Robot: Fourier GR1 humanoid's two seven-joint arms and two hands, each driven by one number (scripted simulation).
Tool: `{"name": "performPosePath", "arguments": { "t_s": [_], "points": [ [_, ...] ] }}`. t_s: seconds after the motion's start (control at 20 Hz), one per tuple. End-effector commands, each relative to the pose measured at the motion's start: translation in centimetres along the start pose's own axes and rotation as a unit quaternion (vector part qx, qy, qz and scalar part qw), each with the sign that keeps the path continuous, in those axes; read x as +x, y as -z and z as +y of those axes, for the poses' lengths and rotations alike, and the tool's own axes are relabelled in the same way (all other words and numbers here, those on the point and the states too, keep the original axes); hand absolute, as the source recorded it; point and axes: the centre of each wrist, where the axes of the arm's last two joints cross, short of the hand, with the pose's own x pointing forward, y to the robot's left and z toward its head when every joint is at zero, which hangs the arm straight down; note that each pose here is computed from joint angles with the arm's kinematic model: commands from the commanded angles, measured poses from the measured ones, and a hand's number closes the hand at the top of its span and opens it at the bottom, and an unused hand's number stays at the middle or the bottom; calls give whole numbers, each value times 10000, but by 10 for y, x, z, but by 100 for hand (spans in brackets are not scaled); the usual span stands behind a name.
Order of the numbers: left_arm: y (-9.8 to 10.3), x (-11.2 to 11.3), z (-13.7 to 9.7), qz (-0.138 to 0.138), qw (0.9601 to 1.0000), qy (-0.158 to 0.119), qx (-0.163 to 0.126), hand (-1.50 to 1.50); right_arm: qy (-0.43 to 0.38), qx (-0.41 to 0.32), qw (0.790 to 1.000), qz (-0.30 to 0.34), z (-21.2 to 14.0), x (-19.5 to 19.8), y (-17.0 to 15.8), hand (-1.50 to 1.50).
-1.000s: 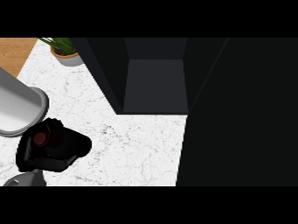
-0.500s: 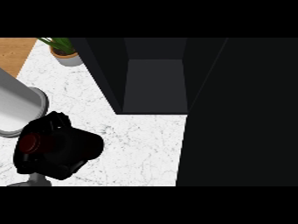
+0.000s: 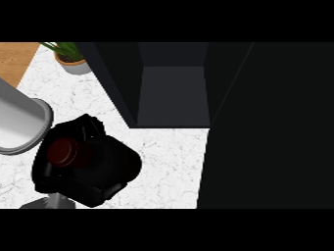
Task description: Pick up the wine, place it into the cabinet and close the cabinet
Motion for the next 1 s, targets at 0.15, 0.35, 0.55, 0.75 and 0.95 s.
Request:
{"name": "performPosePath", "arguments": {
  "t_s": [0.15,0.35,0.55,0.75,0.95],
  "points": [
    [23,18,-57,23,9995,-266,-150,150,197,165,9995,-204,-4,15,-29,-150],
    [27,35,-90,71,9989,-426,-165,150,281,148,9994,-165,-5,1,-21,-150],
    [49,22,-99,-1,9996,-269,-10,150,218,206,9994,-151,-3,15,-31,-150],
    [72,31,-123,-52,10000,-51,5,150,125,115,9997,-158,-2,1,-23,-150],
    [76,28,-143,-151,9995,-42,285,150,61,215,9996,-176,-6,11,-24,-150]
  ]
}}
